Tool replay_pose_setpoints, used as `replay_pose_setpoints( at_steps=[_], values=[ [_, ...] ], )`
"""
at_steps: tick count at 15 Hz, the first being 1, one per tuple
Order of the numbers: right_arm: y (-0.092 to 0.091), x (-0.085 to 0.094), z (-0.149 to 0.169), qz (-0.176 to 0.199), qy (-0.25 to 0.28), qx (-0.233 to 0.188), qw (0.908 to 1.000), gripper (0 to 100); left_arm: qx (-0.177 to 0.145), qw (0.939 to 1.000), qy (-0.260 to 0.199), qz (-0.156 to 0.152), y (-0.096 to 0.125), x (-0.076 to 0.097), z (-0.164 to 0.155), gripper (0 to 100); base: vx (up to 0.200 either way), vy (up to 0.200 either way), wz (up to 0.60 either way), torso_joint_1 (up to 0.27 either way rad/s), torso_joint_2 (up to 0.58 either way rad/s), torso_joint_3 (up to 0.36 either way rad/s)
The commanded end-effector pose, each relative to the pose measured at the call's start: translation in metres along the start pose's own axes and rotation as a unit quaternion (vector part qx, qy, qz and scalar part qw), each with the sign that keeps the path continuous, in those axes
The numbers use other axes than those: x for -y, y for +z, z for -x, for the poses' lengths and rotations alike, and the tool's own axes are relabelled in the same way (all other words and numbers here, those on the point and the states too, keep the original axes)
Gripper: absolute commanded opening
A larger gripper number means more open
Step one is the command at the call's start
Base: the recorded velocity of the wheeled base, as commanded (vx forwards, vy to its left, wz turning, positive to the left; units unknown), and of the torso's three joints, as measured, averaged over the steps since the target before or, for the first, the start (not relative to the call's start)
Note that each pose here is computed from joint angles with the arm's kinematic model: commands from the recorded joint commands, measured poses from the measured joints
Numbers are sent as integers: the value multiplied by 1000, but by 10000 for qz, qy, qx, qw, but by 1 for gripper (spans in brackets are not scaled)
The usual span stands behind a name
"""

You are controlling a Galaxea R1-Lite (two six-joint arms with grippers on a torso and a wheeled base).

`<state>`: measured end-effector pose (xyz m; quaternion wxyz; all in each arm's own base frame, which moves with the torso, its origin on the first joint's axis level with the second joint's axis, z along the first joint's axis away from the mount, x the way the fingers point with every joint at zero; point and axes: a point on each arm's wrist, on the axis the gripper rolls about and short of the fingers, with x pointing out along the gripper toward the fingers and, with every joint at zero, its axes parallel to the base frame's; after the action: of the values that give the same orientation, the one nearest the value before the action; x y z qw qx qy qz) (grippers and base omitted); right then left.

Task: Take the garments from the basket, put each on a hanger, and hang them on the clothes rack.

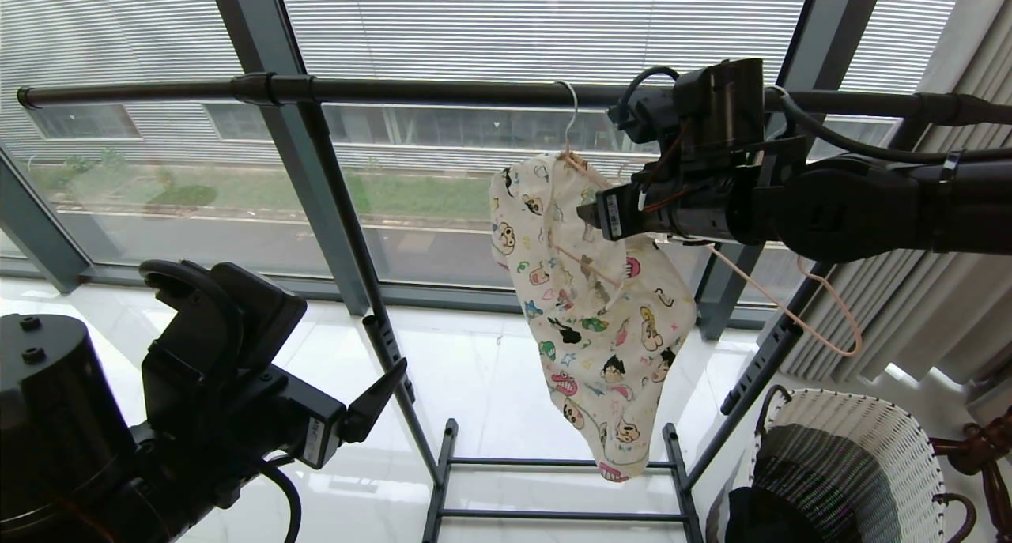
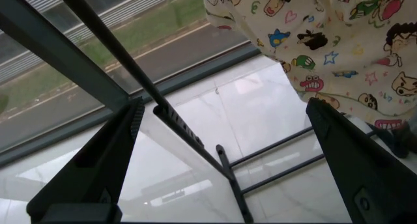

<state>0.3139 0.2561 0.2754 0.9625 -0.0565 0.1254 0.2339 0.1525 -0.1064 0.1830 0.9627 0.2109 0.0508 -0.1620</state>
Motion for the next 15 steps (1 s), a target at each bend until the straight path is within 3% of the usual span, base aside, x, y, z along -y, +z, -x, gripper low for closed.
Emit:
replay_pose_setpoints(
  at_steps=[1, 4, 6, 7, 11, 15],
  values=[
    [11, 0, 22, -14, 55, 109, 9999, 100, -2, 10000, 17, 20, 0, -1, 0, 100, 0, 0, 0, 0, 0, 0],
    [8, 3, 68, 111, 130, -288, 9994, 100, -168, 9996, 215, 101, -7, -6, 0, 100, 0, 0, 0, 0, 0, 0],
    [-8, 18, 123, 260, 69, -822, 9963, 100, -592, 9957, 687, 199, -26, -14, 1, 100, -100, 0, 0, 1, 4, 6],
    [-19, 24, 146, 325, -2, -1019, 9943, 100, -643, 9941, 837, 250, -28, -19, 2, 100, -200, 0, 0, 2, 2, -7],
    [-48, 53, 220, 535, -700, -1210, 9887, 100, -713, 9901, 1168, 321, -32, -31, 5, 100, -200, 0, 0, -1, 2, 0],
    [-71, 85, 253, 518, -1478, -1447, 9770, 100, -861, 9868, 1328, 330, -39, -36, 7, 100, -200, 0, 0, -1, 4, 5]
  ],
)
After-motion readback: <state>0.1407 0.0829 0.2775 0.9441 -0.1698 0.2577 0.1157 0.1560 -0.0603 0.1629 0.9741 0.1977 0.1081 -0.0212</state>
